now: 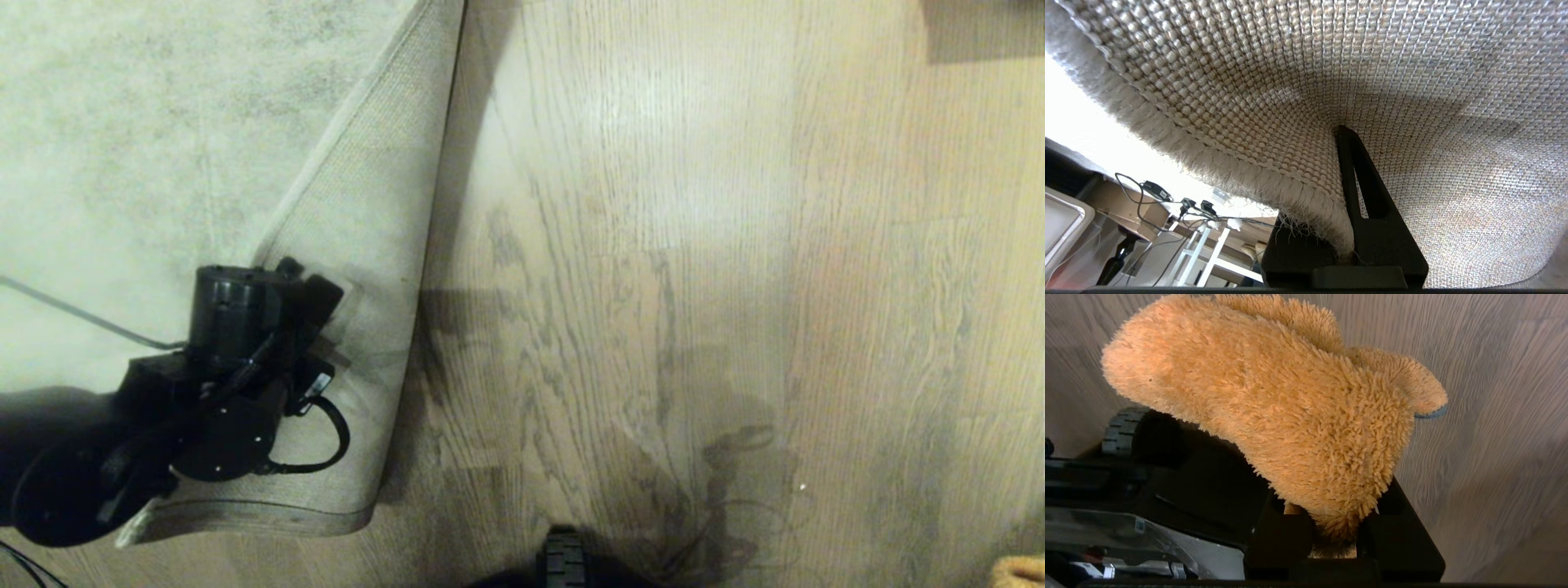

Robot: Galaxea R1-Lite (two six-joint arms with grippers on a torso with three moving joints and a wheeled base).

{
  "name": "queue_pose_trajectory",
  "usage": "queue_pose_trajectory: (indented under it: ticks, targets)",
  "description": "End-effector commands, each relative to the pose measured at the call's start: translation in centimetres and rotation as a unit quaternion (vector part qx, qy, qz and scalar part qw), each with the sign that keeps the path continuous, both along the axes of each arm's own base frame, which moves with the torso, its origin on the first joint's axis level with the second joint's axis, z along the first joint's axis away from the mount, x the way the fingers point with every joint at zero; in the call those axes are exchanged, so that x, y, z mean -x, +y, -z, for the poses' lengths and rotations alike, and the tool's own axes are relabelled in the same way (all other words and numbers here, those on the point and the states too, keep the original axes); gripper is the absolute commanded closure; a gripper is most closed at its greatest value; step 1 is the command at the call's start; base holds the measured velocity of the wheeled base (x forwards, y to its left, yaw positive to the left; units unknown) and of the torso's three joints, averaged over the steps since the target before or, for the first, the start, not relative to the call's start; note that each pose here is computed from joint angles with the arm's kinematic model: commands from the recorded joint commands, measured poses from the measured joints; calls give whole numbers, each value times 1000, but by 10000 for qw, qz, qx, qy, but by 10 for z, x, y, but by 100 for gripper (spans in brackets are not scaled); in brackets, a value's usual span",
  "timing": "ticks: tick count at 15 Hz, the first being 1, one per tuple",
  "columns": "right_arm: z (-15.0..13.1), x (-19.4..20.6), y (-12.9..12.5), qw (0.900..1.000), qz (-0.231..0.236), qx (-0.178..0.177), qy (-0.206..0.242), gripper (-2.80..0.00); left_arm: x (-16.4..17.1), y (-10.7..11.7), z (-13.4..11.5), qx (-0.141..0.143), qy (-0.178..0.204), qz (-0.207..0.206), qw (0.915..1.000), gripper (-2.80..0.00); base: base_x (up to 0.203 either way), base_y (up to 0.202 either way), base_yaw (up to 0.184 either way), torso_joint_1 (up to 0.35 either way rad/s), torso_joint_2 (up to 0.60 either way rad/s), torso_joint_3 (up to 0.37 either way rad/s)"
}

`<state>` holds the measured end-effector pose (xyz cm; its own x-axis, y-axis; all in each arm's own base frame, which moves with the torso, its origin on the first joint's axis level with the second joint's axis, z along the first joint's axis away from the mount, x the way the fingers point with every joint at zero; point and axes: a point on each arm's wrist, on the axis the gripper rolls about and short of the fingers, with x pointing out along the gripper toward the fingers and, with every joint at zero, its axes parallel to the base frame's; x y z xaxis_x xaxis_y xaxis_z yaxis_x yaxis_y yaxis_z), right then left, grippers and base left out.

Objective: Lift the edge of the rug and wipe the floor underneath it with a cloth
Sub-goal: Lay down the carpet

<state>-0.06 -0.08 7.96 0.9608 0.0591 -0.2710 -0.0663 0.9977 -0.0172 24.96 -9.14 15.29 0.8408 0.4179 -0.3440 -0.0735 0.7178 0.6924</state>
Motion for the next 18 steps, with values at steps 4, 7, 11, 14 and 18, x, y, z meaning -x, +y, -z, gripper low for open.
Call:
queue_pose_trajectory:
  ticks: [4, 7, 11, 14, 18]
  targets:
    - [0, 0, 0, 10000, -1, -31, -13, 0, 0, -1, -1, -8, -28, 0, 10000, 0, 0, 0, 0, 0, 0, 0]
    - [0, 0, 0, 10000, -4, -32, -13, 0, 0, -1, -1, -5, -32, 7, 10000, 0, 0, 0, 0, 0, 0, 0]
    - [0, 0, 0, 10000, 9, -32, -5, 0, 0, -1, -2, 3, -54, 0, 10000, 0, 0, 0, 0, 0, 0, 0]
    - [0, 1, 0, 9989, 441, -38, -118, 0, 1, -1, -3, 7, -72, -7, 10000, 0, 0, 0, 0, 0, 0, 0]
    - [1, 14, 0, 9945, 493, -72, -918, 0, 1, 0, -5, 16, -94, -7, 10000, 0, 0, 0, 0, 0, 0, 0]
